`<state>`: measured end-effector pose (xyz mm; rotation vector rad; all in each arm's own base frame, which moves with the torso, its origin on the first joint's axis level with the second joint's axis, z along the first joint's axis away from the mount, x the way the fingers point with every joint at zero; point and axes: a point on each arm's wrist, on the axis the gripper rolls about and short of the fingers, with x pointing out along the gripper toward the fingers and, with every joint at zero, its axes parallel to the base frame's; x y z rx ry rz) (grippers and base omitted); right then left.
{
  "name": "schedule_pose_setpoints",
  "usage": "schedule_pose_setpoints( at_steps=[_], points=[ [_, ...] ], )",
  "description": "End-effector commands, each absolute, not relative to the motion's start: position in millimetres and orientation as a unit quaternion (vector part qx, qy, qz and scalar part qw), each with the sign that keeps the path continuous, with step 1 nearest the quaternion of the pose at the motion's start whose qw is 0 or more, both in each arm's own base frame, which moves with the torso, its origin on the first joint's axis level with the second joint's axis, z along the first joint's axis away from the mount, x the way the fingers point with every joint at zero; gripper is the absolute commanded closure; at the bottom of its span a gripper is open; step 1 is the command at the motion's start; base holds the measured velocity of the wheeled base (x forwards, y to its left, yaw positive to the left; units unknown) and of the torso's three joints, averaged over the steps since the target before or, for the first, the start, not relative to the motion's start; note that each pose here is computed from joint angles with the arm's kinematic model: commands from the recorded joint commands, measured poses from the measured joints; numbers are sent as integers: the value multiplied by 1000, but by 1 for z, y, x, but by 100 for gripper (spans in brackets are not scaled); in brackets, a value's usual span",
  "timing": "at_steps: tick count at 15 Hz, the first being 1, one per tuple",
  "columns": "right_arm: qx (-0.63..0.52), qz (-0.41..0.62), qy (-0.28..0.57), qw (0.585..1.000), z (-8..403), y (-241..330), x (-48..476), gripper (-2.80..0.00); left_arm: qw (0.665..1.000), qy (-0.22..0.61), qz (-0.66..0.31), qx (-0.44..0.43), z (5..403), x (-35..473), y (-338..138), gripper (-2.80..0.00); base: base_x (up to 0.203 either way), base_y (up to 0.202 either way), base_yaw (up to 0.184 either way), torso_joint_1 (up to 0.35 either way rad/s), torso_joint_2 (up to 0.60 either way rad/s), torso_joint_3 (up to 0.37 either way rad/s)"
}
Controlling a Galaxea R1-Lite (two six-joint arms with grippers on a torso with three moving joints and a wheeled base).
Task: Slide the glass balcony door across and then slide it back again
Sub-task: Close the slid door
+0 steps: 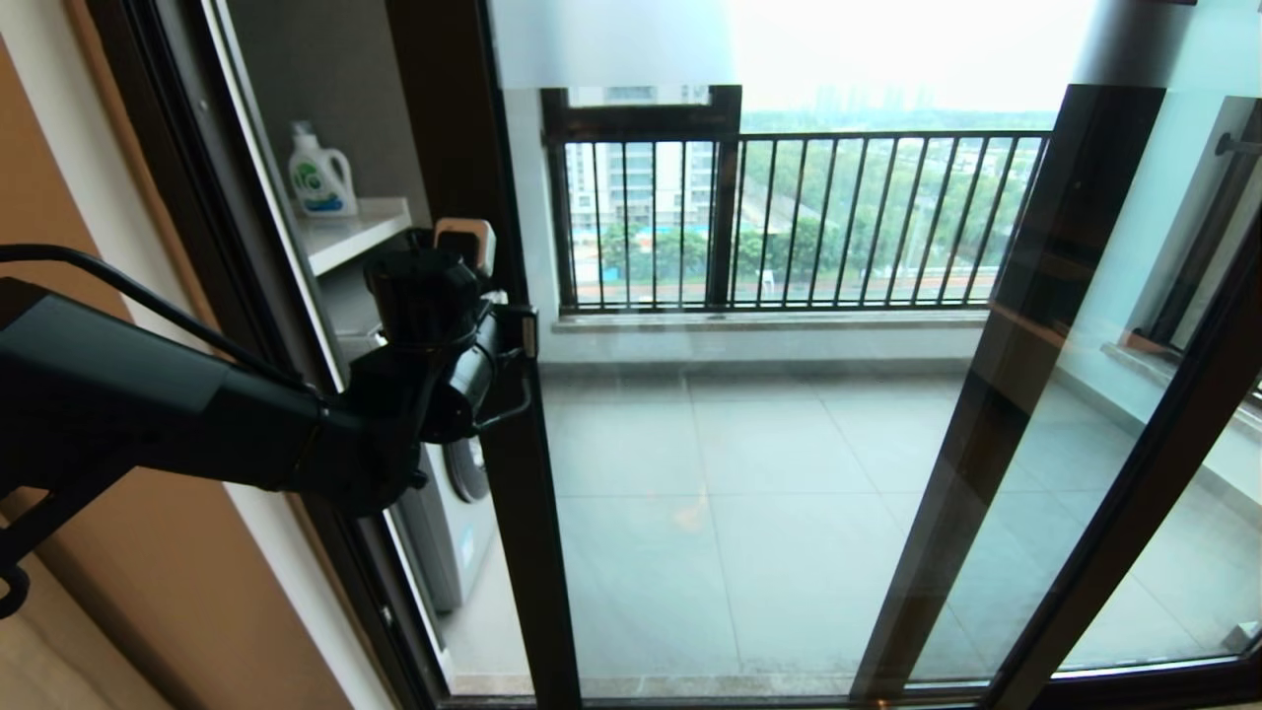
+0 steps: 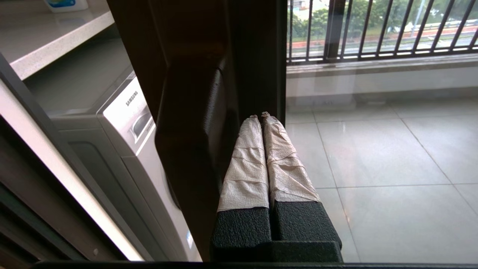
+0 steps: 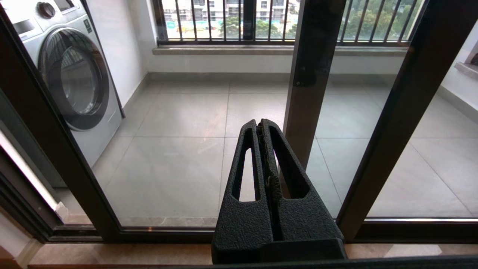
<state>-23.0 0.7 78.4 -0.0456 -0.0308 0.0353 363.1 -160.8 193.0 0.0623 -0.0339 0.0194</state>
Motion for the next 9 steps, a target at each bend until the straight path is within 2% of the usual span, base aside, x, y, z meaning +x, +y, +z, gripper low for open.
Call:
schedule_pose_setpoints(
  at_steps=[1,9],
  points=[
    [-23,18,-9,1000,75,1,-22,0,999,-21,9,29,196,358,-158,0,0,0,0,0,0,0],
    [-23,18,-9,1000,75,1,-22,0,999,-3,40,34,190,363,-108,0,0,0,0,0,0,0]
  ],
)
